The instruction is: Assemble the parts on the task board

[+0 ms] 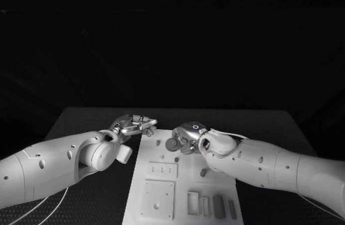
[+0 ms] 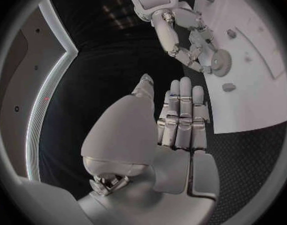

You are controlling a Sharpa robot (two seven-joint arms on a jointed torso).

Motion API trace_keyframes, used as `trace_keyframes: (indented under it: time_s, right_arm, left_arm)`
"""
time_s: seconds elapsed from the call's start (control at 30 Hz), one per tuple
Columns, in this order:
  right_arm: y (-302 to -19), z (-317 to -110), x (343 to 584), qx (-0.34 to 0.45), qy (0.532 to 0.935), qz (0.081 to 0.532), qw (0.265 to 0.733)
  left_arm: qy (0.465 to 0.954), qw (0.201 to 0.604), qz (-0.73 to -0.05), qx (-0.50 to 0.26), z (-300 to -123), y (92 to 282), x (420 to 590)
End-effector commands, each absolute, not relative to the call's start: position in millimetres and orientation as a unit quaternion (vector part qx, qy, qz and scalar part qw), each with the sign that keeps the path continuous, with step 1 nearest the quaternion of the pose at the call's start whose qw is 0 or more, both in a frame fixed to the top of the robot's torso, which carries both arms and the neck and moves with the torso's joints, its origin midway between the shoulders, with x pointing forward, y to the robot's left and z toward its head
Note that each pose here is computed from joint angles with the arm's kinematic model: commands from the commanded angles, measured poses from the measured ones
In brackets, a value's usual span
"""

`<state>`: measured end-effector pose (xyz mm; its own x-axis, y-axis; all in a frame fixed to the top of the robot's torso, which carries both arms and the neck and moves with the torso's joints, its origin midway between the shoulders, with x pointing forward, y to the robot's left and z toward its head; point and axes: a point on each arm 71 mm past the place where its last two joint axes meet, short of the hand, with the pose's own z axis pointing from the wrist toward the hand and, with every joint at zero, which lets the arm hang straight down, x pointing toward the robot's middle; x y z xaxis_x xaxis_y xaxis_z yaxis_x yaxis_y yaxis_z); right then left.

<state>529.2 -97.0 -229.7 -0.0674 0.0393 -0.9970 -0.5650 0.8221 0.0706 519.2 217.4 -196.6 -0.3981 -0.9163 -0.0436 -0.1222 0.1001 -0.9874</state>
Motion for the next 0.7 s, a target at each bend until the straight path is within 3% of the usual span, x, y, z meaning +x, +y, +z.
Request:
trace_keyframes:
  time_s: [0.03, 0.4, 0.53, 0.7]
  right_arm:
    - [-103.3, -221.1, 529.6, -0.145, 0.662, 0.275, 0.682]
    - [-136.0, -192.3, 530.1, -0.074, 0.641, 0.321, 0.693]
    - [-160.9, -182.4, 529.9, -0.056, 0.652, 0.317, 0.687]
    - [-194.9, -184.3, 528.0, -0.039, 0.678, 0.318, 0.662]
  left_arm:
    - [0.641, 0.370, -0.539, -0.403, -195.5, 217.3, 519.1]
    - [0.639, 0.375, -0.536, -0.406, -195.6, 222.2, 520.3]
    - [0.638, 0.377, -0.535, -0.406, -195.8, 224.4, 522.1]
    - [0.636, 0.381, -0.533, -0.407, -196.5, 227.7, 525.1]
